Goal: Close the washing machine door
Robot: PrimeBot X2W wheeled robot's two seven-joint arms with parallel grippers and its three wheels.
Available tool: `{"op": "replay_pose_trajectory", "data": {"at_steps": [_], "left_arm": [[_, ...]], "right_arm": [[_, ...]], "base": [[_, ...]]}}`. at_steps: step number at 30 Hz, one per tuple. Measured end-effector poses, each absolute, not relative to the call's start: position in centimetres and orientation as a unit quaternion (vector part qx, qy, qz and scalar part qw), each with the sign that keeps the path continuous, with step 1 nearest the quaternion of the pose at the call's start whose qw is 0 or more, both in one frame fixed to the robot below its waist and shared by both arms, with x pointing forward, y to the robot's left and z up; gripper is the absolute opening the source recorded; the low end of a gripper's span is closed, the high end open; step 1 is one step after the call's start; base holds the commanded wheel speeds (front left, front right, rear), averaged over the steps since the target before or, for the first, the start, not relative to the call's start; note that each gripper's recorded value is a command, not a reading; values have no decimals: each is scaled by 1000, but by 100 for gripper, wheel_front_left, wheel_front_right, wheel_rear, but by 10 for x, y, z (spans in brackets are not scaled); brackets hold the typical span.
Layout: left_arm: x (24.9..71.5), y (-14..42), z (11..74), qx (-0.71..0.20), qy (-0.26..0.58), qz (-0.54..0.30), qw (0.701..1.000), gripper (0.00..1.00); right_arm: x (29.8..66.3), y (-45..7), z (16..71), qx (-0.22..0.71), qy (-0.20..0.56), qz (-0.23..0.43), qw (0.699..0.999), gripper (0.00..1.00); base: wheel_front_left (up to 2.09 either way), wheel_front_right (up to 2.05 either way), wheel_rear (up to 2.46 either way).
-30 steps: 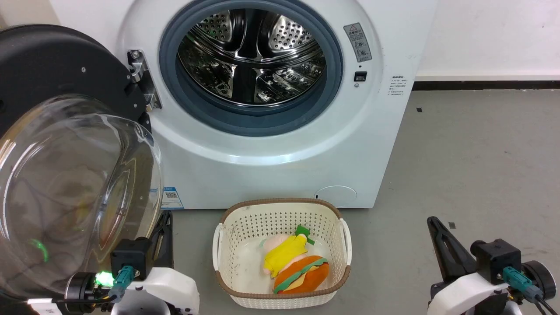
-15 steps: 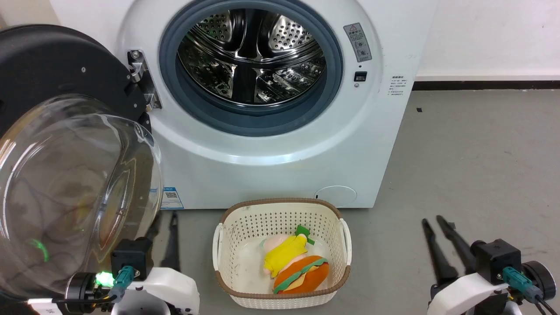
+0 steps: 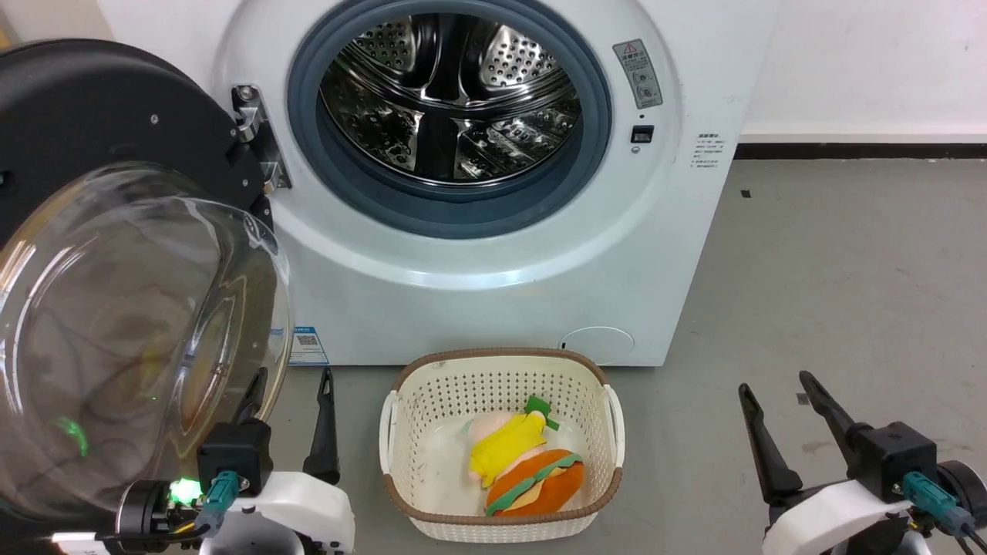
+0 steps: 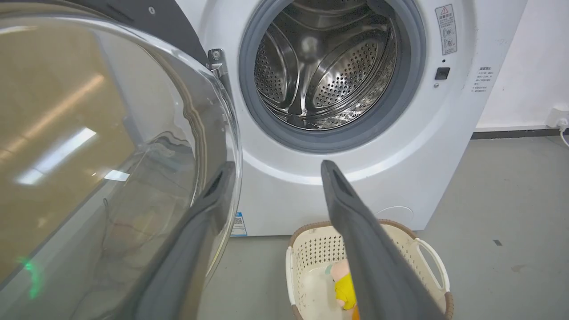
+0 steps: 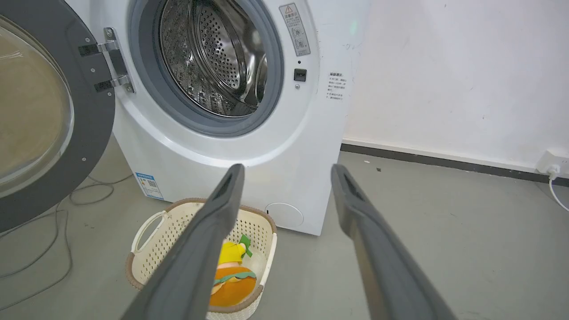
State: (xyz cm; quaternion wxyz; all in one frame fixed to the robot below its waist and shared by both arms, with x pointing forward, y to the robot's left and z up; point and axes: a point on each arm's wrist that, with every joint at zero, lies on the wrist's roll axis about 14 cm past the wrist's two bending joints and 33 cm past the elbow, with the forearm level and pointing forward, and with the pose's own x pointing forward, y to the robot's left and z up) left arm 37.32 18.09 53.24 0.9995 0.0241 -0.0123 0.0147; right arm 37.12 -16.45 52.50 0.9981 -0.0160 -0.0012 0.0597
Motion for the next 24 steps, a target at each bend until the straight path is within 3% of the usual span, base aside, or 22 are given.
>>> {"op": "replay_pose_trajectory", "data": {"at_steps": [24], "left_arm": [[341, 252, 579, 31, -96, 137, 985, 100]], "right_arm": [[392, -119, 529, 3, -23, 125, 992, 100]], "base": [[0, 0, 0]]}}
